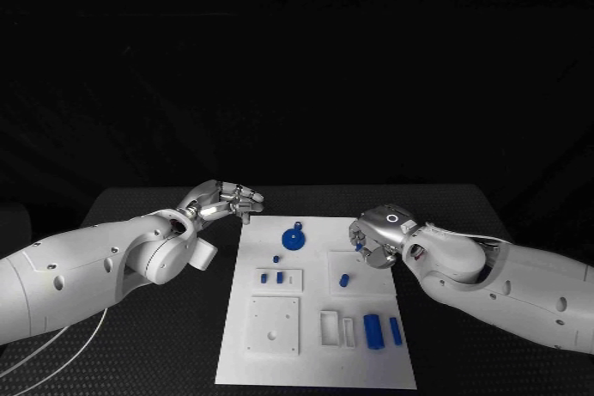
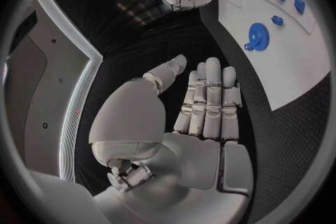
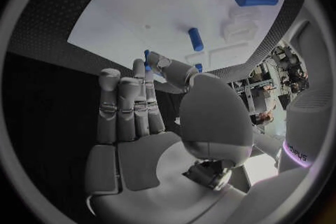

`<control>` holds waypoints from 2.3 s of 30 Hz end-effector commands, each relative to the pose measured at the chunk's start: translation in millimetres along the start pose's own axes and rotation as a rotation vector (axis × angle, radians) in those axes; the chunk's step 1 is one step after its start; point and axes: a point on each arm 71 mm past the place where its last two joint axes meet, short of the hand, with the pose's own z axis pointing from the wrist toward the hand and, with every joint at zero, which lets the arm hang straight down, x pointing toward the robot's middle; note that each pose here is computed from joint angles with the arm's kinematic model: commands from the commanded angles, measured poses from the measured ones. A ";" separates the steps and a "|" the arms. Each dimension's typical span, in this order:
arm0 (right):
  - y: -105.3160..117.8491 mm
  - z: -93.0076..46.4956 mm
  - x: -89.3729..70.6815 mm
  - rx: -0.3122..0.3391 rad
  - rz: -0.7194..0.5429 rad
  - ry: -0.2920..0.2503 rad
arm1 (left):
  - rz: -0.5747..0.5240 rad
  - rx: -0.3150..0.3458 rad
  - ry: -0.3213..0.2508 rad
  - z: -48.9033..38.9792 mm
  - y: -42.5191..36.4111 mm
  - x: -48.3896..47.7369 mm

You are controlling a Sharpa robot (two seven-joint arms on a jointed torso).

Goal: Assemble the parts on the task board

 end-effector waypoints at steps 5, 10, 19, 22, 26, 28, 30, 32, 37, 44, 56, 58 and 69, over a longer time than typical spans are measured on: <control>36.9 12.6 -8.5 -0.084 0.058 -0.024 | -0.013 0.002 -0.033 5.5 0.0 -2.9; 68.5 22.5 -9.4 -0.155 0.082 -0.033 | -0.029 -0.002 -0.052 9.1 1.1 -3.7; 120.4 30.0 8.5 -0.266 0.094 -0.012 | -0.043 -0.004 -0.075 16.5 2.0 -2.6; 129.1 28.1 14.6 -0.280 0.106 -0.001 | -0.043 -0.004 -0.075 17.3 2.0 -2.1; 138.0 25.5 21.7 -0.296 0.113 0.014 | -0.043 -0.004 -0.076 18.1 2.0 -2.0; 143.3 22.8 28.1 -0.310 0.112 0.031 | -0.043 -0.004 -0.076 18.3 2.1 -2.1; 146.8 21.4 31.8 -0.317 0.112 0.040 | -0.043 -0.004 -0.076 18.6 2.0 -1.8; 149.5 20.3 35.1 -0.323 0.113 0.048 | -0.043 -0.004 -0.074 18.7 2.0 -1.4; 156.8 18.2 43.0 -0.334 0.120 0.061 | -0.045 -0.003 -0.070 19.2 1.6 0.0; 159.6 17.3 50.5 -0.335 0.121 0.073 | -0.046 -0.002 -0.066 19.4 1.4 0.9; 160.7 18.1 53.9 -0.335 0.114 0.081 | -0.047 -0.006 -0.064 19.3 2.1 -0.3; 159.3 17.7 54.3 -0.332 0.110 0.081 | -0.047 -0.007 -0.064 19.2 2.2 -0.4; 155.8 16.2 53.8 -0.323 0.107 0.065 | -0.046 -0.010 -0.066 18.3 2.9 -2.4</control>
